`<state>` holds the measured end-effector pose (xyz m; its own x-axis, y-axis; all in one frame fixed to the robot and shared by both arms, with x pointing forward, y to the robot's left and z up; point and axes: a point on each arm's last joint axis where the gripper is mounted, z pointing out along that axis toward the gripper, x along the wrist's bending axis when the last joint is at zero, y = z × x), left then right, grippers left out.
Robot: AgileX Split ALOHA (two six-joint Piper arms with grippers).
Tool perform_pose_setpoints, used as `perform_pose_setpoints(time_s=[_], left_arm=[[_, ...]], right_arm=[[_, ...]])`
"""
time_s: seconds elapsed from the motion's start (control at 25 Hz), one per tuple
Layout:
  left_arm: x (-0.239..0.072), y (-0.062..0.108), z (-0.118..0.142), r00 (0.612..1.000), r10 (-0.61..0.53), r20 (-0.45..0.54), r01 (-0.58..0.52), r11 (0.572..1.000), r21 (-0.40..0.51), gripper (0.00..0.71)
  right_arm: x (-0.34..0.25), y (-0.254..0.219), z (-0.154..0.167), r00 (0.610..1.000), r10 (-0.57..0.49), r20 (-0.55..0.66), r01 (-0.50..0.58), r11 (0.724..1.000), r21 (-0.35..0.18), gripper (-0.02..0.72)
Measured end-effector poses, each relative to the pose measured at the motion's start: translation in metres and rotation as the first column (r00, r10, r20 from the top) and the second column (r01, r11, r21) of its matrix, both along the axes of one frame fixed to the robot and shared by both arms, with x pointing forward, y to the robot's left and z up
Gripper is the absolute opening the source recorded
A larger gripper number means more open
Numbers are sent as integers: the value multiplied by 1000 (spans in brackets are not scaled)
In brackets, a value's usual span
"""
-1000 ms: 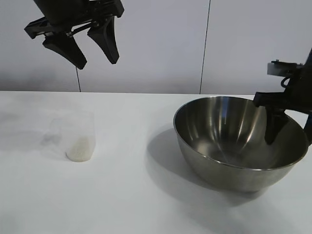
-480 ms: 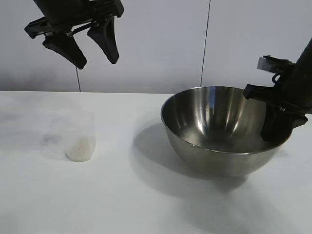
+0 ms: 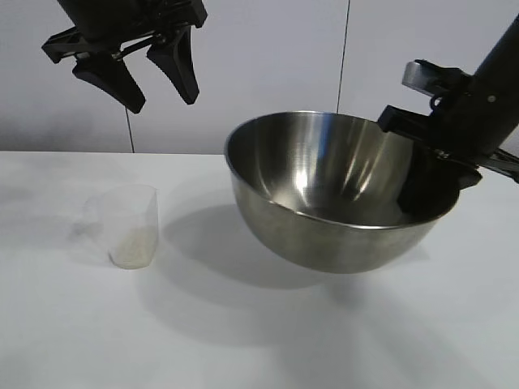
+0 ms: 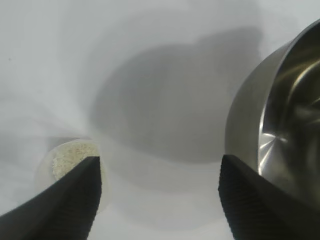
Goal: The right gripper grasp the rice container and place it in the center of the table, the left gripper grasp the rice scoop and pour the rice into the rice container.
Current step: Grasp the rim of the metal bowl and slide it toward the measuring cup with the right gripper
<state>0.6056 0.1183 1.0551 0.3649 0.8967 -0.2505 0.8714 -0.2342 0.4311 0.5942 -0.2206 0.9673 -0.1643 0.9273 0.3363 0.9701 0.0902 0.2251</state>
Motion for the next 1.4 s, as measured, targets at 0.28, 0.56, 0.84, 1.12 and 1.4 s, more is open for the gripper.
perform_pose_setpoints(time_s=[0.28, 0.56, 0.84, 1.12, 1.4], left_arm=[[0, 0, 0, 1000, 0, 0, 0, 1000, 0, 489], [0, 0, 0, 1000, 0, 0, 0, 1000, 0, 489], [0, 0, 0, 1000, 0, 0, 0, 1000, 0, 489], [0, 0, 0, 1000, 0, 0, 0, 1000, 1, 489], [0, 0, 0, 1000, 0, 0, 0, 1000, 1, 489]], right_arm=[[1, 40, -22, 1000, -27, -15, 27, 1000, -5, 12], [3, 57, -48, 998, -48, -31, 47, 999, -19, 12], [4, 58, -54, 998, -53, -46, 52, 998, -22, 118], [3, 57, -48, 996, -79, -47, 78, 997, -10, 401], [9, 35, 14, 995, -101, 27, 100, 994, 37, 412]])
